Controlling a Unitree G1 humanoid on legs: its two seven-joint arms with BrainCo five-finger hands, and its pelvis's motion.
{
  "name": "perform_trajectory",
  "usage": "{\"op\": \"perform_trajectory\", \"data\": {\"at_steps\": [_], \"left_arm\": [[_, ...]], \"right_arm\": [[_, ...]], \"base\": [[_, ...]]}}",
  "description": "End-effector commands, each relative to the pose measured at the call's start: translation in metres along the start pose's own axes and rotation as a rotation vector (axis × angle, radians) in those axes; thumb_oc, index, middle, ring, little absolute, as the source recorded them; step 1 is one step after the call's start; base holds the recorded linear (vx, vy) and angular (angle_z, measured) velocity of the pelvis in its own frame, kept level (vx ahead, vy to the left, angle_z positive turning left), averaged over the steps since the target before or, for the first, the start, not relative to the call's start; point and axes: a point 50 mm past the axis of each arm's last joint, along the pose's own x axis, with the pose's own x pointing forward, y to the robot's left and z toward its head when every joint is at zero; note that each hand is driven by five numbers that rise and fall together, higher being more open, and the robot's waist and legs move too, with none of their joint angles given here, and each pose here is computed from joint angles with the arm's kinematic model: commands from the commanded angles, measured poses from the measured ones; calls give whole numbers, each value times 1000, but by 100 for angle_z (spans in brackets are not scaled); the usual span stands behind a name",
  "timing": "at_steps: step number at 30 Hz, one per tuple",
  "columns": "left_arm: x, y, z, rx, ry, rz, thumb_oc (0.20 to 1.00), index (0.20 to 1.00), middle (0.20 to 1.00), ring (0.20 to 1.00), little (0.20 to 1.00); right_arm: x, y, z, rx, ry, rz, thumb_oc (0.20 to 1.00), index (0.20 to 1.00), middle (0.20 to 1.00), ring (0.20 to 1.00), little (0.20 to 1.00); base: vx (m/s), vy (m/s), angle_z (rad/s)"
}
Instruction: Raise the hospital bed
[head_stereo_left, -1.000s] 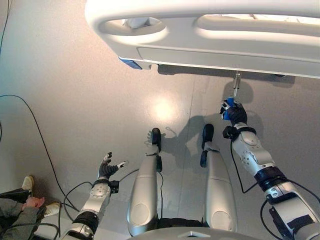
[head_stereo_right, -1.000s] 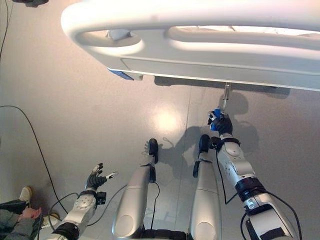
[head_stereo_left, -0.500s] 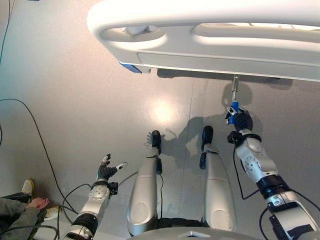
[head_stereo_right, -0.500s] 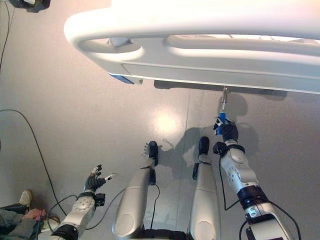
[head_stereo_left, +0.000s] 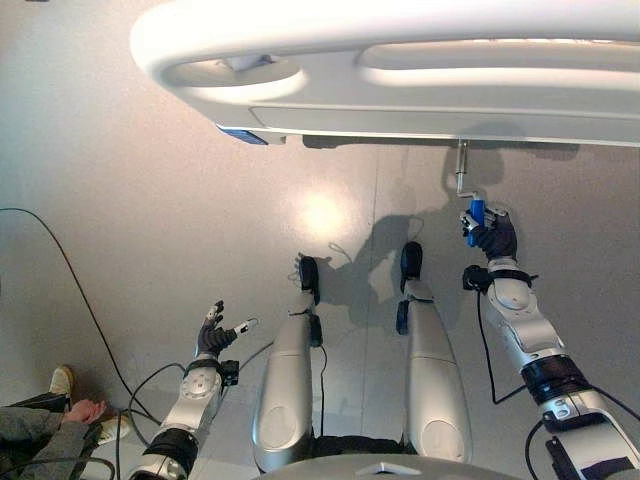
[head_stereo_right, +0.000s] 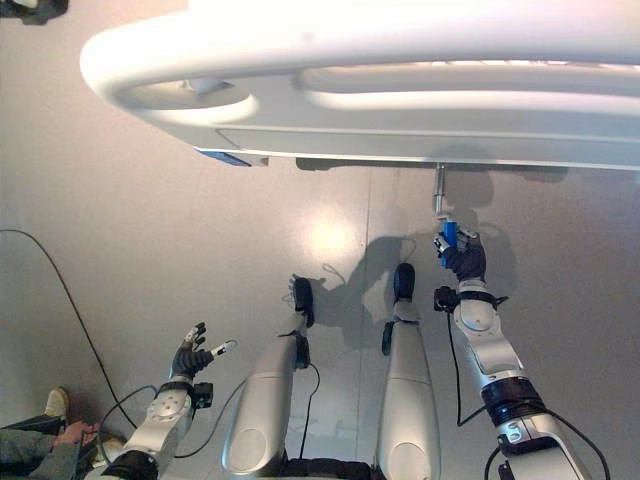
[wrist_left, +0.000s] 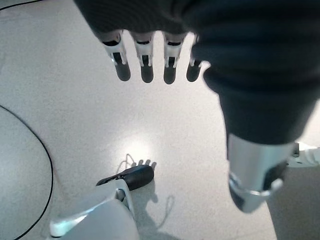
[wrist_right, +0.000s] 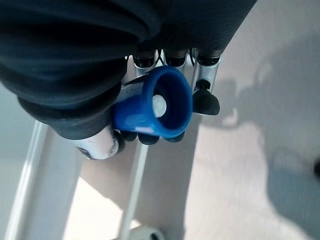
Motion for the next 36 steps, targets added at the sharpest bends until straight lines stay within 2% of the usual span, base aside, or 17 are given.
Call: {"op": "perform_trajectory", "data": {"at_steps": [1, 8, 15, 27, 31, 36], "left_arm": [[-13, 29, -21, 41, 37, 102, 1000, 1000, 1000, 1000, 1000], [-15, 28, -17, 29, 18, 112, 1000, 1000, 1000, 1000, 1000], [-15, 22, -16, 18, 14, 100, 1000, 1000, 1000, 1000, 1000], [-13, 11, -9, -10, -11, 79, 1000, 1000, 1000, 1000, 1000], [-11, 6, -3, -6, -33, 70, 1000, 1000, 1000, 1000, 1000], [-11, -4, 4, -5, -69, 19, 1000, 1000, 1000, 1000, 1000]], "right_arm": [[24, -101, 102, -82, -473, -476, 200, 200, 200, 200, 200], [35, -113, 97, -204, -402, -595, 200, 200, 200, 200, 200], [64, -125, 107, -341, -323, -618, 200, 200, 200, 200, 200], [93, -142, 111, -494, -174, -589, 200, 200, 200, 200, 200], [103, -140, 110, -634, -97, -561, 200, 200, 200, 200, 200], [106, -143, 95, -716, 24, -527, 200, 200, 200, 200, 200]], "base": [[0, 0, 0], [10, -41, 3], [5, -26, 1], [8, -12, 1], [7, 9, 2], [11, 2, 3]]}}
